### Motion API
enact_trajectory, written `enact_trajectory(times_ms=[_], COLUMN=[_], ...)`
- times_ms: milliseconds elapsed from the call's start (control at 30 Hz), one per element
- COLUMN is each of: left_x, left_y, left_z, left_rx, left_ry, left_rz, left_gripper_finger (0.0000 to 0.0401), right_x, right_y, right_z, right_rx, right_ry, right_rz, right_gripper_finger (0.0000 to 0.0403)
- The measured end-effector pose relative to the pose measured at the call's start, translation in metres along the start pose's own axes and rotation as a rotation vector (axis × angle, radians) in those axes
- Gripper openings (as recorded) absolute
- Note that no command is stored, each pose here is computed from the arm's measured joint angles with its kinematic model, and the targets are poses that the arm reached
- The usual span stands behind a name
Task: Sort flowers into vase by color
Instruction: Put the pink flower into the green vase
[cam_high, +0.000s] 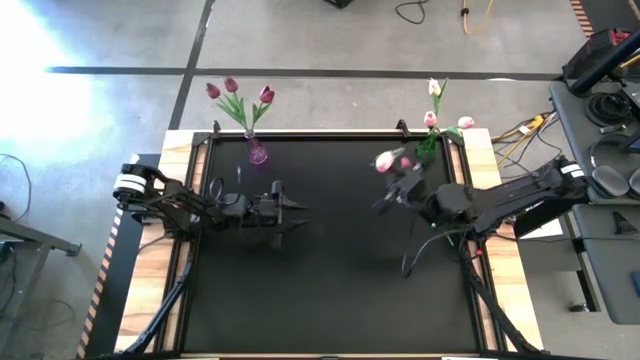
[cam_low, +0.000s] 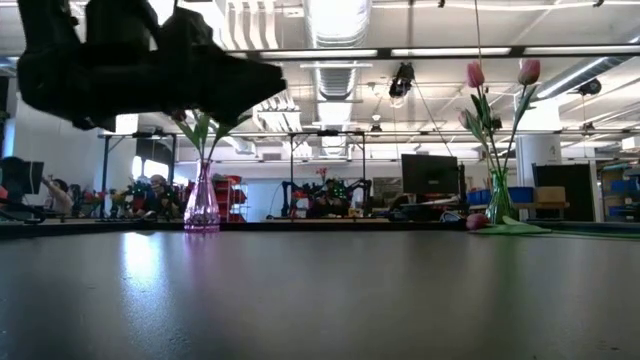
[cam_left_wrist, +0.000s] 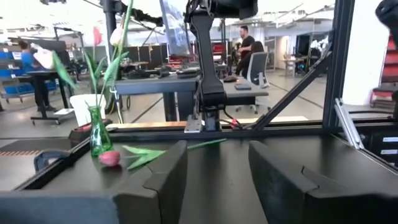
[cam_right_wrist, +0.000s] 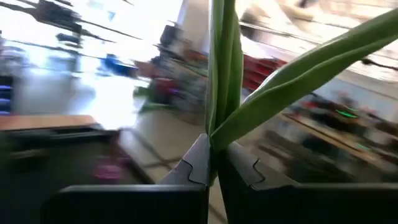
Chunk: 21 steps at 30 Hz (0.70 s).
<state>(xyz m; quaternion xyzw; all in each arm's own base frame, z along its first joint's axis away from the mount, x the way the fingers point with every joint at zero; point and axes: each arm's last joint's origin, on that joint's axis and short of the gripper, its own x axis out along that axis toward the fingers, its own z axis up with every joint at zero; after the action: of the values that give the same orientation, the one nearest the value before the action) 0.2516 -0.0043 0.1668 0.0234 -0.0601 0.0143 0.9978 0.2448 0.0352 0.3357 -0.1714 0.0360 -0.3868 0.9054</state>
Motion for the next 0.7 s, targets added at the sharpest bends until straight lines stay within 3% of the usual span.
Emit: enact_trajectory(times_ms=[233, 433, 700], left_x=[-0.025, -0.027, -0.027], left_y=[0.001, 0.001, 0.001], left_z=[-0.009, -0.010, -0.010], left_rx=[-0.038, -0.038, -0.038], left_ry=[-0.017, -0.008, -0.008], left_rz=[0.007, 0.007, 0.013], left_gripper_finger=[0.0160, 0.0160, 0.0159], right_x=[-0.014, -0.021, -0.031], right_y=[-0.046, -0.079, -0.103], right_z=[0.013, 0.020, 0.030], right_rx=[-0.009, 0.072, 0.074], right_ry=[0.085, 0.089, 0.149], right_rz=[-0.259, -0.353, -0.453], right_gripper_finger=[0.0013, 0.0013, 0.0012])
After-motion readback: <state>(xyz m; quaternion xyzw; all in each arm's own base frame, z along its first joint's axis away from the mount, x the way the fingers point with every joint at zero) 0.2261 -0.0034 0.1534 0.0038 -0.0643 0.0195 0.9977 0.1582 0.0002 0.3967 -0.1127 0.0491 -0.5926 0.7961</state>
